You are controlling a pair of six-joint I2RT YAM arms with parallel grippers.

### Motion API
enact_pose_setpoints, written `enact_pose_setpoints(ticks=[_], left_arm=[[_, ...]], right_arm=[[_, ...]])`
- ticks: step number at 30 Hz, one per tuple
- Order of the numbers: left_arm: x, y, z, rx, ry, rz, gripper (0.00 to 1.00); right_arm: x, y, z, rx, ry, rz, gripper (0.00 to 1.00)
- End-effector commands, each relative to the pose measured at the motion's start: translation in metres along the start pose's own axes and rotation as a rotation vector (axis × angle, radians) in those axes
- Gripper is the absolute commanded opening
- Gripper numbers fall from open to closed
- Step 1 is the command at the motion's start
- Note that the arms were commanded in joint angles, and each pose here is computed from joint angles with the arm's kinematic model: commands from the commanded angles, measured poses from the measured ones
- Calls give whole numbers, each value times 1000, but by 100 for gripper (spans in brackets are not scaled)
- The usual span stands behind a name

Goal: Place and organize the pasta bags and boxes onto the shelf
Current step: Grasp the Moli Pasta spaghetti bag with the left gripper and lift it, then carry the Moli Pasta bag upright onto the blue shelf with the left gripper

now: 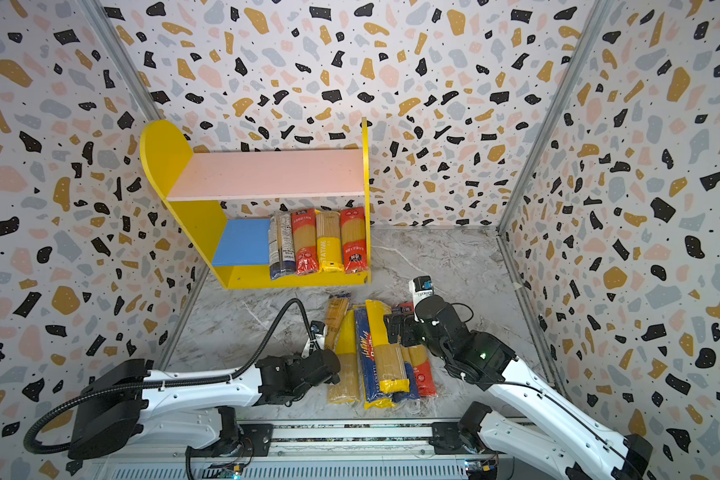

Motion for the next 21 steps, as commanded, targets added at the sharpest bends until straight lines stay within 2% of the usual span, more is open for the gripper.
enact_pose_setpoints(ticks=[1,4,8,12,21], left_arm=[[23,31,5,26,-8,-150,14],[40,39,10,39,-54,-184,11],[58,46,14,90,-149,-251,10],[70,50,19,110,-187,-283,10],[110,89,41,164,-84,-390,6]], right_arm=[[2,6,6,11,25,-19,99],[-1,7,8,13,28,-17,99],[-5,8,12,15,40,-12,99],[-8,10,15,22,45,-5,99],[-10,14,19,34,51,-4,99]])
Point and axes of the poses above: each gripper's point midway between its finger pads, its own x axis back along the fingers, its own z axis along the line the jaws close on, y = z × x, the point moved 5 cm from there along x, back along the fingers, and after that the axes turned 5 degrees about -x, right-handed, at the moved point
